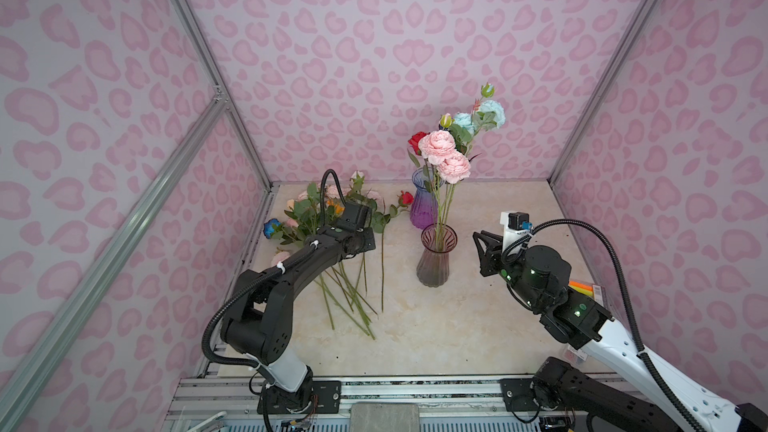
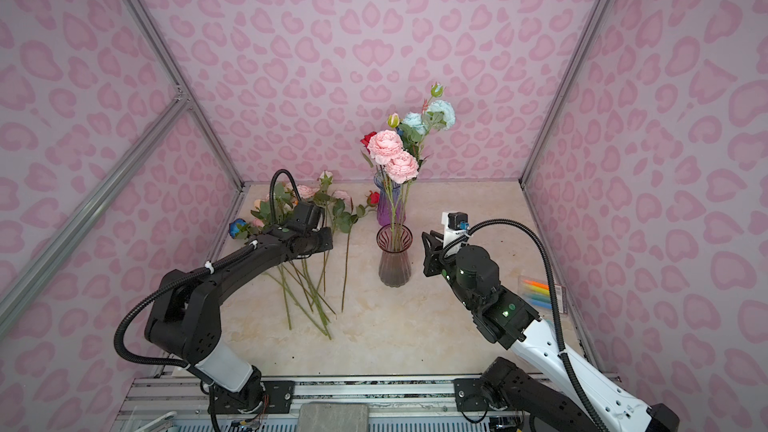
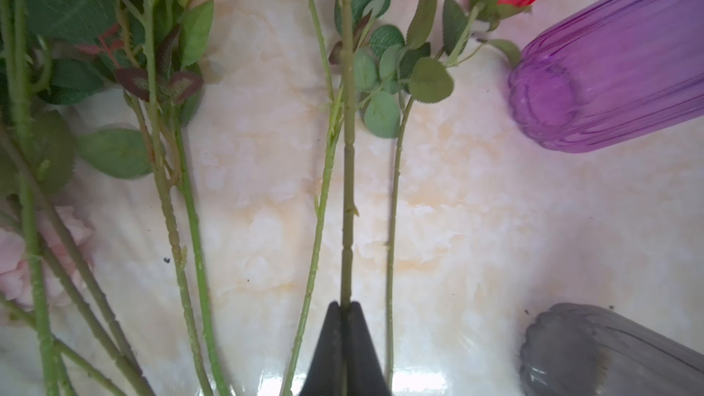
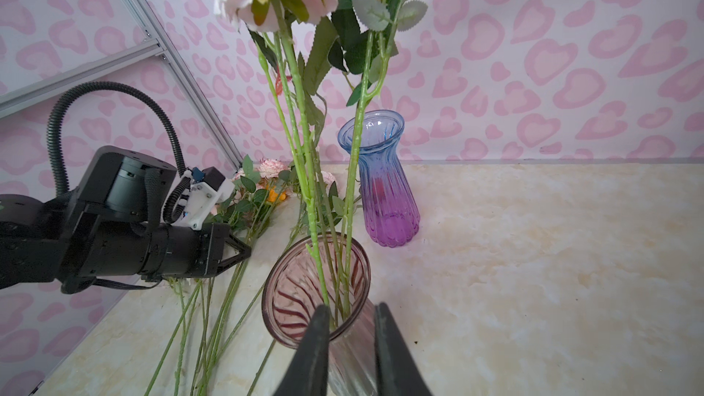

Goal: Arrange the flowers into the vase
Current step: 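Close the left gripper on a white rose stem in the pile, then lift the white rose upright with the left gripper while the right gripper approaches, then grasp the white rose stem with the right gripper while the left gripper holds it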

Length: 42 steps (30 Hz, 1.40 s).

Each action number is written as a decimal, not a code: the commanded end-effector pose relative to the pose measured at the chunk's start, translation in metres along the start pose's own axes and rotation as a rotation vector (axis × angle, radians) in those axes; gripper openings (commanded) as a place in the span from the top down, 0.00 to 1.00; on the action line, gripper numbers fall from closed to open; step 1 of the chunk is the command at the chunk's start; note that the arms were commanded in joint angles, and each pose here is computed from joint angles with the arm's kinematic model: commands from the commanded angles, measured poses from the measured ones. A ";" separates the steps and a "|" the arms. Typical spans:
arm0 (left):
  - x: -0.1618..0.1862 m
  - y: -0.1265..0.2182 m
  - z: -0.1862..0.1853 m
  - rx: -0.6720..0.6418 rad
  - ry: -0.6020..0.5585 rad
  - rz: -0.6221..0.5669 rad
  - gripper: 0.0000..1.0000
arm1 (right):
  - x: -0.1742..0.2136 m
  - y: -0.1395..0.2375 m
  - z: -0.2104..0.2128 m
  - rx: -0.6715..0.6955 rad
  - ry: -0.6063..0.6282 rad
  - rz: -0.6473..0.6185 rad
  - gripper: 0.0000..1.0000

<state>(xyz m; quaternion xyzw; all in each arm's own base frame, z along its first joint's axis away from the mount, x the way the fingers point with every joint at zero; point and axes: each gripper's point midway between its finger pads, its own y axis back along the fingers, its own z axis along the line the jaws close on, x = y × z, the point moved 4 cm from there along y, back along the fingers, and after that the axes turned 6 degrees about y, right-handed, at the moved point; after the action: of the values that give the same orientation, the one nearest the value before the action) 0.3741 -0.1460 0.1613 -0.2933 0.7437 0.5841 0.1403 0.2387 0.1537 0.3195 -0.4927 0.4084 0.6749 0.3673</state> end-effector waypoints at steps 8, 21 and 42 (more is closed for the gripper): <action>-0.040 0.107 -0.027 0.310 -0.007 -0.335 0.97 | -0.009 0.005 0.000 -0.006 0.003 -0.038 0.77; -0.010 0.254 -0.044 0.767 -0.199 -0.883 0.97 | -0.040 0.006 0.022 -0.137 0.007 -0.150 0.65; 0.032 0.274 -0.118 0.988 -0.433 -0.798 0.97 | -0.110 0.003 0.122 -0.587 0.011 -0.236 0.56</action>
<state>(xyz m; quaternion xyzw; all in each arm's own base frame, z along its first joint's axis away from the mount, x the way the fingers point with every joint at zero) 0.2034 -0.2262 0.3751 -0.3130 0.7295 0.1467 0.5902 0.2182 0.2463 0.4411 -0.6175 0.1576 0.7163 0.2842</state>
